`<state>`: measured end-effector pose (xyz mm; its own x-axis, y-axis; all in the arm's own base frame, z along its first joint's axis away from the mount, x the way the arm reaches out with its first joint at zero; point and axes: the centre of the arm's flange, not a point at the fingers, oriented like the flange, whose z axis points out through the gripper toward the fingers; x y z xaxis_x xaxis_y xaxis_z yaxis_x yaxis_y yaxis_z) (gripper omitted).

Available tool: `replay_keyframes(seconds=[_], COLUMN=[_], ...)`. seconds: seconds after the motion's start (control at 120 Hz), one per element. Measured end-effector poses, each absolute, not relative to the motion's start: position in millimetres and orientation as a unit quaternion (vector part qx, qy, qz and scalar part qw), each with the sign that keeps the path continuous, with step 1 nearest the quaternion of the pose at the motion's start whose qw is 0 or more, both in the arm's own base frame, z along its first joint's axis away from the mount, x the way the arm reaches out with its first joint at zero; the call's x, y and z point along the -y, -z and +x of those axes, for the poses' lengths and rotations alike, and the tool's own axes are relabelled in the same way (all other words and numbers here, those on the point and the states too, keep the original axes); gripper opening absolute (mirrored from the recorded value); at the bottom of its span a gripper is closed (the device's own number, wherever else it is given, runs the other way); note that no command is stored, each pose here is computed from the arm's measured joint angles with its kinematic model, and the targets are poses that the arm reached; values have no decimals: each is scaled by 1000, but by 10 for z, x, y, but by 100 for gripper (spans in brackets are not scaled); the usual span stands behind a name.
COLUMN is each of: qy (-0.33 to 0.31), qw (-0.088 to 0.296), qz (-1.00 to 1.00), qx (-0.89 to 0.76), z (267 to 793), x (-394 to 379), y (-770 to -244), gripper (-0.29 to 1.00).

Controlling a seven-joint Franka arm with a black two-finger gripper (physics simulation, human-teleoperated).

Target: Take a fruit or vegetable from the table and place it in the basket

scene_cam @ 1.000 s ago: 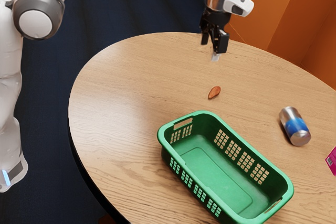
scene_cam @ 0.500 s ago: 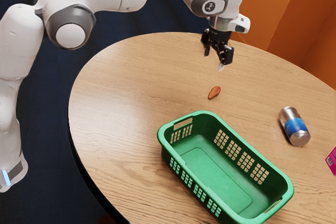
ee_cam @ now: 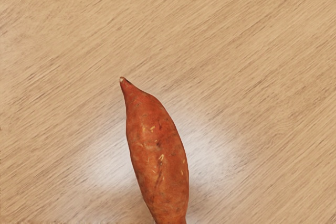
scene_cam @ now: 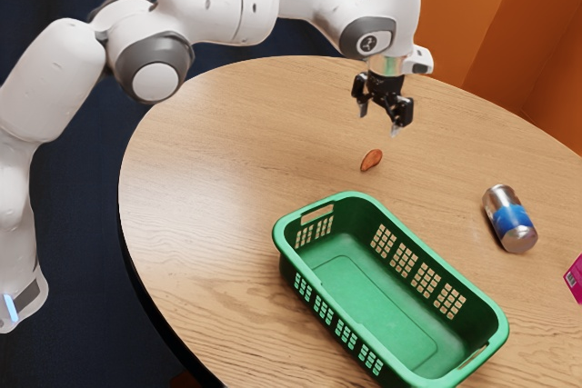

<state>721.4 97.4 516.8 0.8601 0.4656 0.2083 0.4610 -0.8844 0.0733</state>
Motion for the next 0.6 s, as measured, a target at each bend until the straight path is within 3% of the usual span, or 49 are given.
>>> replay_keyframes(seconds=[0.6], qy=[-59], qw=[5], qz=[949], qx=[-310], z=[7371], x=[-1171], y=[-4525], gripper=[70])
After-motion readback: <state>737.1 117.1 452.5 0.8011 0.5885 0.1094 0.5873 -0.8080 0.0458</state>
